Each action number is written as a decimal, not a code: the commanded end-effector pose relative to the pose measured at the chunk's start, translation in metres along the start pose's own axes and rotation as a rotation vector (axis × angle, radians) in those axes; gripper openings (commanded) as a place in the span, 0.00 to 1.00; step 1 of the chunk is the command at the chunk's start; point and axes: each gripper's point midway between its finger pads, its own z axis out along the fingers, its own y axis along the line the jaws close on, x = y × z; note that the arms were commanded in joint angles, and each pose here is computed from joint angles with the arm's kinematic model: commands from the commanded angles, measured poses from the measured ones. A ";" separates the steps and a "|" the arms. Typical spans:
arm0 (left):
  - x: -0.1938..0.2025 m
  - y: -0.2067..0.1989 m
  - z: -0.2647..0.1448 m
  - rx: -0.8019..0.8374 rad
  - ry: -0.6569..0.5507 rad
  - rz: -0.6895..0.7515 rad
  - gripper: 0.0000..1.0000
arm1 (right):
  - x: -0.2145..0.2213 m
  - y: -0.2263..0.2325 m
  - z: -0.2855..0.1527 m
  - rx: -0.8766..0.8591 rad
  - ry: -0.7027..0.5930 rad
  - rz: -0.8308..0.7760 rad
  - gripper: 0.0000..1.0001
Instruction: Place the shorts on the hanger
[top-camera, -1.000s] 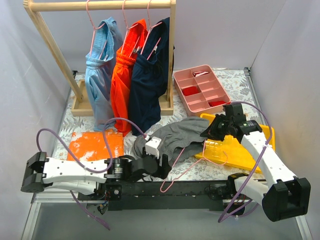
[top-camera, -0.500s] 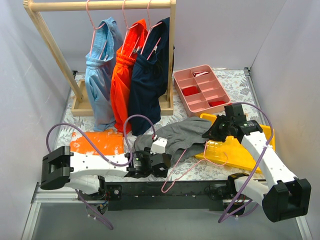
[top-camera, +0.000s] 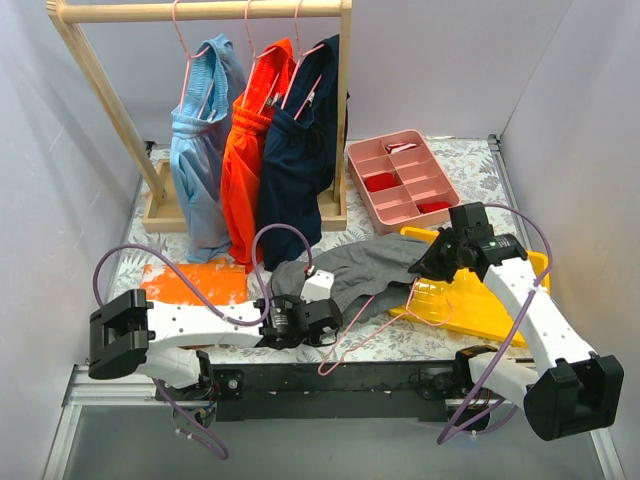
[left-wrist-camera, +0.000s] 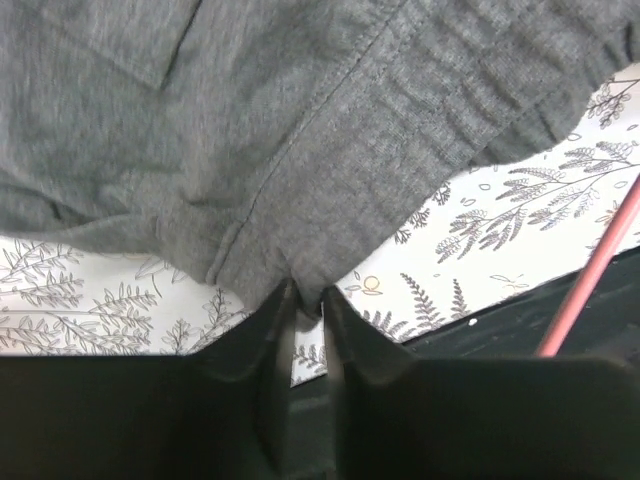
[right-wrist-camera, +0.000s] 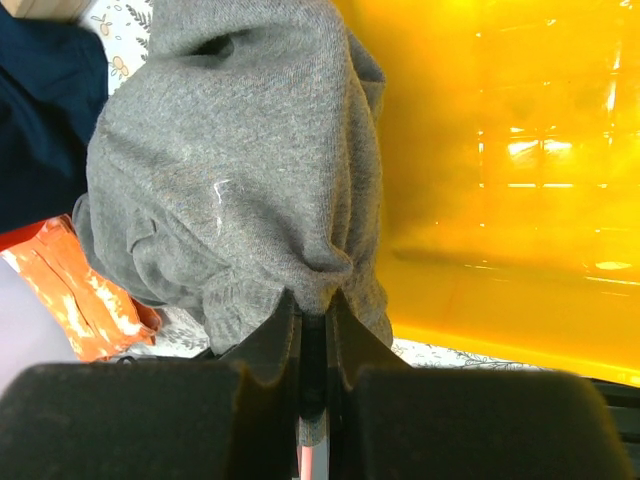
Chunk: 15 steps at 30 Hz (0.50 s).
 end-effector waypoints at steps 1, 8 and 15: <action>-0.014 -0.005 -0.018 0.041 -0.019 -0.016 0.09 | -0.012 0.010 -0.005 -0.004 -0.032 0.005 0.01; -0.030 -0.014 -0.056 0.149 -0.020 -0.063 0.00 | -0.026 0.027 -0.010 -0.047 -0.079 0.073 0.01; -0.033 -0.009 -0.096 0.228 0.013 -0.104 0.00 | -0.056 0.034 -0.029 -0.001 -0.208 0.170 0.01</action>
